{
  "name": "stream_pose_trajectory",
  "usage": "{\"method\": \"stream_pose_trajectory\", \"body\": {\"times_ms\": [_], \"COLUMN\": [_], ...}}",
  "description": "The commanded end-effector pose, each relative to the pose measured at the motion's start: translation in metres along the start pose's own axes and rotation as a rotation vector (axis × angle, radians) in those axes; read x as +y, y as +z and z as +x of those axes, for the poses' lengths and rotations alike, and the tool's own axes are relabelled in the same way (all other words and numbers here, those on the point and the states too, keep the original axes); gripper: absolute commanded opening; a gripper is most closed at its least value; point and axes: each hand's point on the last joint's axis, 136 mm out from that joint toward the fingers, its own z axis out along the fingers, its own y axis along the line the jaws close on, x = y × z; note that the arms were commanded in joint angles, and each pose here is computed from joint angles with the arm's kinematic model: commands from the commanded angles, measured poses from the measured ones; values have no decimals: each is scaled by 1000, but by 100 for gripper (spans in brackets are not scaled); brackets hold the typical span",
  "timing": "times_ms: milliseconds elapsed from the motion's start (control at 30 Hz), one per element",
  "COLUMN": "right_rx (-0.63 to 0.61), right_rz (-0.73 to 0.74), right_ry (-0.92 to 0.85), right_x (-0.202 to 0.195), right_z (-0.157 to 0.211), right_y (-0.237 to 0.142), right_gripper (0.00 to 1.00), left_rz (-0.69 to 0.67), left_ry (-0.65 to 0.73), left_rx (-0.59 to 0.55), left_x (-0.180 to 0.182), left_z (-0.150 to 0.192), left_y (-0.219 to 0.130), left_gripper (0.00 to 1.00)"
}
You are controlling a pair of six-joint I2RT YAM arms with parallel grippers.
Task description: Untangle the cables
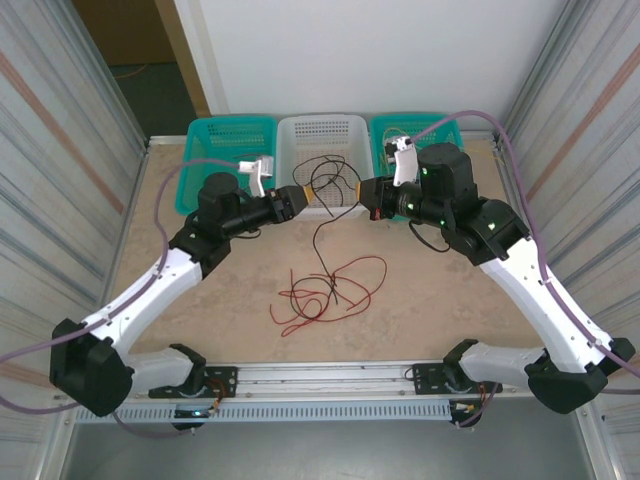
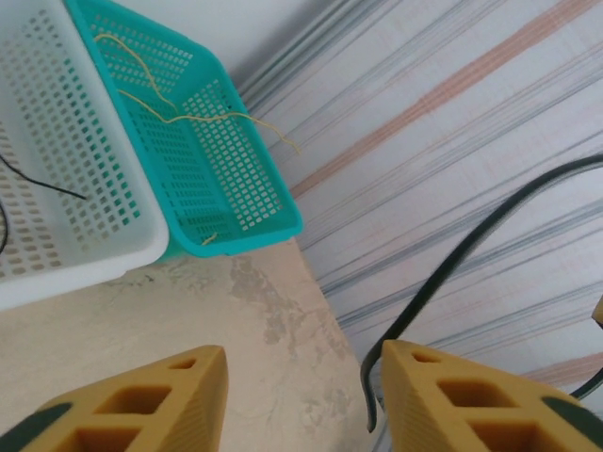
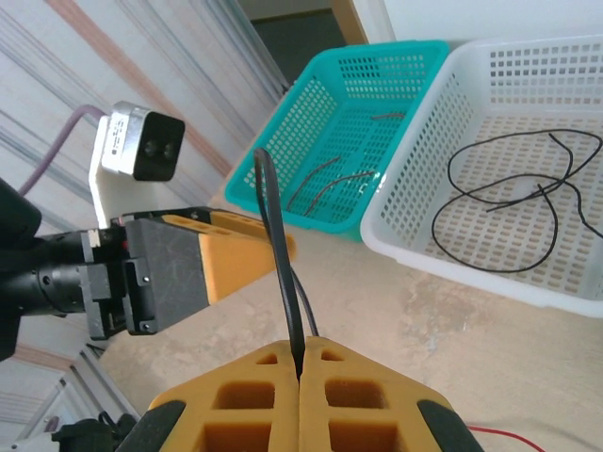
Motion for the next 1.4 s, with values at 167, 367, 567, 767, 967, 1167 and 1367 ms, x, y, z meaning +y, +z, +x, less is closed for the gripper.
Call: {"method": "stream_pose_trajectory", "body": {"times_ms": [167,367,567,767,967,1167,1367], "right_rx": [-18,-26,-25,-8,61,170,239], "right_rz": [-26,-34,-43,-23,47,105,68], "right_ry": [30,64,93,95,102,-48,-178], "right_x": [0,-8,-16,-24,-56,-64,-43], "right_z": [-3,-8,-9,-7,-13,-9,-1], "right_y": [5,8,12,22,39,61,76], "right_gripper": [0,0,0,0,0,0,0], "left_rz": [195,145,122,83,-99,-105,31], "left_ry": [14,26,10,67,375,554,594], "left_rx": [-47,-18,19,61,252,483,635], "left_x": [-38,-28,-16,-15,-13,-19,-45], "left_z": [-7,-1,11,15,55,109,138], "left_y": [1,3,6,4,-12,-35,-41], "left_gripper": [43,23,16,0,0,0,0]}}
